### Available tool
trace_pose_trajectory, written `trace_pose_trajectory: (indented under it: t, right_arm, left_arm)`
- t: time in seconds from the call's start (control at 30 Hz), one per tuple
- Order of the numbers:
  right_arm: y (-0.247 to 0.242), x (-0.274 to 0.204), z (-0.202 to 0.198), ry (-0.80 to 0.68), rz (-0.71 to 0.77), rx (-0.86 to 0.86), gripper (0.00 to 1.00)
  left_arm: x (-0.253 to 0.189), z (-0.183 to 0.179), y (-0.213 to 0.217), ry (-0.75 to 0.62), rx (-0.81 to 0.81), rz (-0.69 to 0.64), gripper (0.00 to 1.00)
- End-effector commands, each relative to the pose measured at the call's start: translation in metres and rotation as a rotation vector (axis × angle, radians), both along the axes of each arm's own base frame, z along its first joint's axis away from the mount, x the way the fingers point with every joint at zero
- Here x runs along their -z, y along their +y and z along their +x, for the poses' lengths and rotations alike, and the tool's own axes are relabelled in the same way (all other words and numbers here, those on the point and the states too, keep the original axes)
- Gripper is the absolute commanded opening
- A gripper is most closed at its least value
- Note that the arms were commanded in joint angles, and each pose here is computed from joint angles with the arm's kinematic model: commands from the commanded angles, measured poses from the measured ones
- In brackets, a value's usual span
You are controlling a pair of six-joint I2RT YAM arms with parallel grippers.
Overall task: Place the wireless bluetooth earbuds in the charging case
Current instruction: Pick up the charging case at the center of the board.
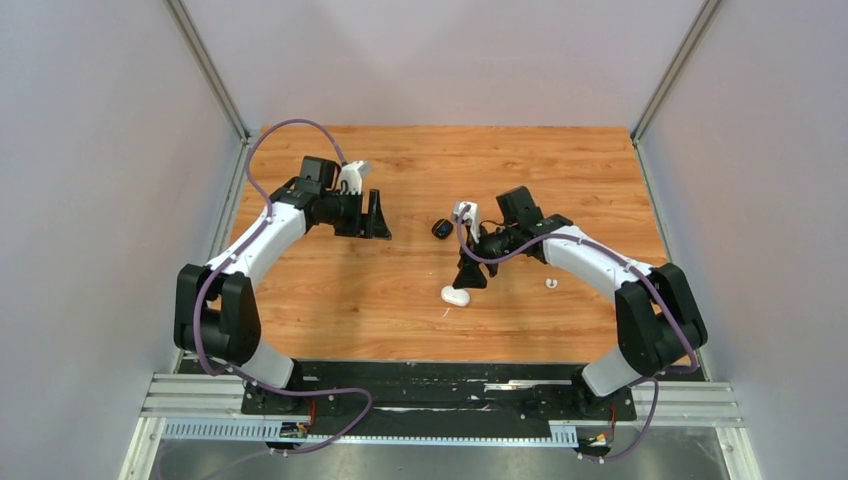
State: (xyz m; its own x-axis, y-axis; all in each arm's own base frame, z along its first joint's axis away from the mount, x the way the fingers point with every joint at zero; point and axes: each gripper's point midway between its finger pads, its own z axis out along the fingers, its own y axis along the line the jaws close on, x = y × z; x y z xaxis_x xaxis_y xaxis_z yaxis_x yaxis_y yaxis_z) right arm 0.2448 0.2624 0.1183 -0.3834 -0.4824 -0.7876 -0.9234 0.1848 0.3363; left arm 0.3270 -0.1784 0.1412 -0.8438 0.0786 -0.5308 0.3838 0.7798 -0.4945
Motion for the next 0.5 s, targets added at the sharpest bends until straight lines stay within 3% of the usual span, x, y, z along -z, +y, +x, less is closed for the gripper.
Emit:
trace_pose_trajectory:
  t: [0.0, 0.27, 0.47]
  right_arm:
    - [0.012, 0.012, -0.008, -0.105, -0.091, -0.044, 0.54]
    - [0.019, 0.047, 0.001, -0.327, -0.290, 0.032, 0.56]
    - [0.010, 0.055, 0.008, -0.381, -0.358, 0.058, 0.55]
  left_arm:
    - [-0.023, 0.003, -0.002, -0.067, -0.031, -0.042, 0.81]
    - [-0.027, 0.005, 0.004, -0.056, -0.102, -0.028, 0.81]
    - [-0.028, 0.000, 0.002, -0.041, -0.125, -0.059, 0.81]
